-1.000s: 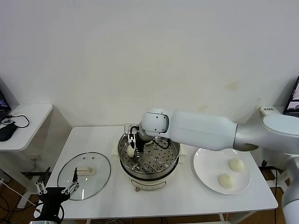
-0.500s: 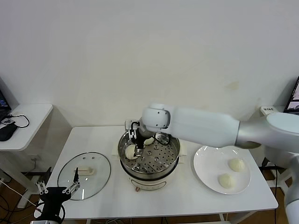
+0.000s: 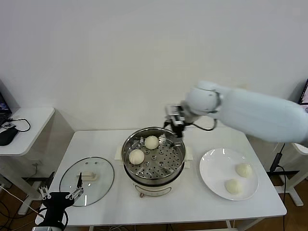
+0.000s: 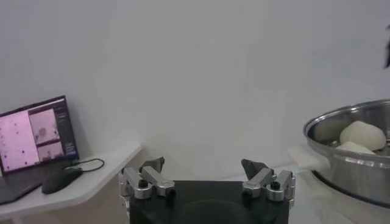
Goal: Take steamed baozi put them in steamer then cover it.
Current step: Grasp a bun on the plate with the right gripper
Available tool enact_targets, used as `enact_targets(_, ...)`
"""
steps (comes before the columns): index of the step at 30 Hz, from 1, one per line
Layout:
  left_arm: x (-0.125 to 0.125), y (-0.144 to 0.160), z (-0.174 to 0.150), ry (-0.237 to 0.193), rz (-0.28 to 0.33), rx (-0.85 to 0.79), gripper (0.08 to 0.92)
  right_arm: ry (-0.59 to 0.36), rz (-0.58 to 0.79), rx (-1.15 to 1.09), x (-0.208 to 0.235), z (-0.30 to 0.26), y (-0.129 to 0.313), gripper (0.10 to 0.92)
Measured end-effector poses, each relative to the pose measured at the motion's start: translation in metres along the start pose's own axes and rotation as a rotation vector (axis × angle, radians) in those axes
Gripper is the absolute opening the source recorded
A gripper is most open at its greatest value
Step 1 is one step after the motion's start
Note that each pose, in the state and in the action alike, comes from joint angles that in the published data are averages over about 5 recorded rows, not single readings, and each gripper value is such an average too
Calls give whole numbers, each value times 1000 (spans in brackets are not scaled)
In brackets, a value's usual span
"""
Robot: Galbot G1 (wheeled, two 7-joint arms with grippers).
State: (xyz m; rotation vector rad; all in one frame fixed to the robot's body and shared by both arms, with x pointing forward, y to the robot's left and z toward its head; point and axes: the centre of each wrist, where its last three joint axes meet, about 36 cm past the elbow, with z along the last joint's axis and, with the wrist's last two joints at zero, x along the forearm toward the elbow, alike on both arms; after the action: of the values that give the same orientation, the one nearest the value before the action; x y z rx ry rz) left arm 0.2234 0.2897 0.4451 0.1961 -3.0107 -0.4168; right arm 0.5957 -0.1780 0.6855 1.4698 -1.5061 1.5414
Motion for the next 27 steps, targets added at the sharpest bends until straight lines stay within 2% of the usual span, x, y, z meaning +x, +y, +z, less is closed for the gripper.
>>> enact_targets(10, 1, -2, 2, 10, 6, 0, 823, 120, -23, -1, 12, 104, 73, 823)
enact_targets(19, 4, -2, 3, 21, 4, -3, 823, 201, -84, -64, -16, 175, 149, 823)
enact_targets(27, 7, -1, 3, 26, 0, -8, 823, 246, -131, -110, -44, 206, 190, 823)
